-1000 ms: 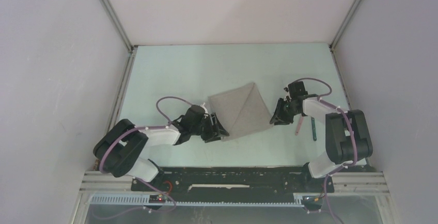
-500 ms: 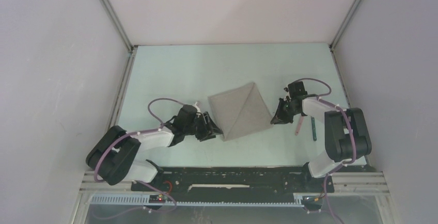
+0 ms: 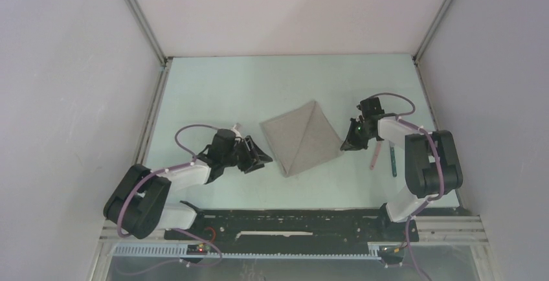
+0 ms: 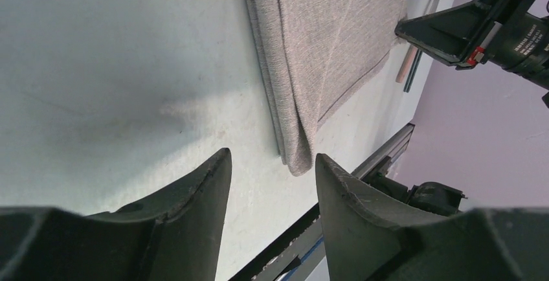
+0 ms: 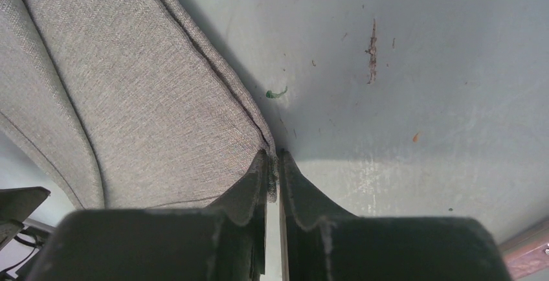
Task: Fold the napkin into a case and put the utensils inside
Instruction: Move the upper triangle-folded napkin to the center of the board.
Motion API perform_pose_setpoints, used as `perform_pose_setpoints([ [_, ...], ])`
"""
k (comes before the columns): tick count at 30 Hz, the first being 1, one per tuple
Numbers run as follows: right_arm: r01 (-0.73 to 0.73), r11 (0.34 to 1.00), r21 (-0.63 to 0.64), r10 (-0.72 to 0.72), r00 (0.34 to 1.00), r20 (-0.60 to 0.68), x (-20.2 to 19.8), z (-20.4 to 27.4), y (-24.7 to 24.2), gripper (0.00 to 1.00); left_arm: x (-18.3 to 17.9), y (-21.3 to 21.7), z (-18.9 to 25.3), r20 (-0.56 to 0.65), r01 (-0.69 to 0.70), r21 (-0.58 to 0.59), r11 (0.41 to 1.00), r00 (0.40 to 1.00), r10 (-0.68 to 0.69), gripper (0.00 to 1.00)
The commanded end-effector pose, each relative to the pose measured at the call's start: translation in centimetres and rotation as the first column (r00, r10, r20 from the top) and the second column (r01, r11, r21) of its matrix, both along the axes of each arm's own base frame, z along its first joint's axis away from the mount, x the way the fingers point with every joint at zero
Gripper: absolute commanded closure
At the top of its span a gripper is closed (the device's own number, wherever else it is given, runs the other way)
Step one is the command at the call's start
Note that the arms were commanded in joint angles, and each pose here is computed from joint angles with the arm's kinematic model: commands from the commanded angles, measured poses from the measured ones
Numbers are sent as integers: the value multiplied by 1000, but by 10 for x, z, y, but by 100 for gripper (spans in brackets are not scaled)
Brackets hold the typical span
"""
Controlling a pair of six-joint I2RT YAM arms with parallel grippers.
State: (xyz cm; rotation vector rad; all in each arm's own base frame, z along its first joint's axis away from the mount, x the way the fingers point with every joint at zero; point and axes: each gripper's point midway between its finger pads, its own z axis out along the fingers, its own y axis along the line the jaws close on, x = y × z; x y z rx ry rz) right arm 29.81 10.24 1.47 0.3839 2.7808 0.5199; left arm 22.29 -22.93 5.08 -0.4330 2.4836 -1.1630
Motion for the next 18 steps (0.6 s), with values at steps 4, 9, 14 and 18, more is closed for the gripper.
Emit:
perform_pose_setpoints([
  [4,4,999,-46,-3,999,38,18,7,-8,98,6,4,13,51,-2,-39,999,999,4,44],
  [9,-2,999,-47,4,999,38,20,8,-7,98,12,7,17,57,-7,-40,999,998,9,43],
  [14,-6,999,-47,7,999,39,20,10,-7,98,17,6,19,59,-9,-47,999,998,12,40],
  [18,0,998,-70,3,999,38,21,8,-10,95,23,5,21,59,-22,-72,997,998,27,38],
])
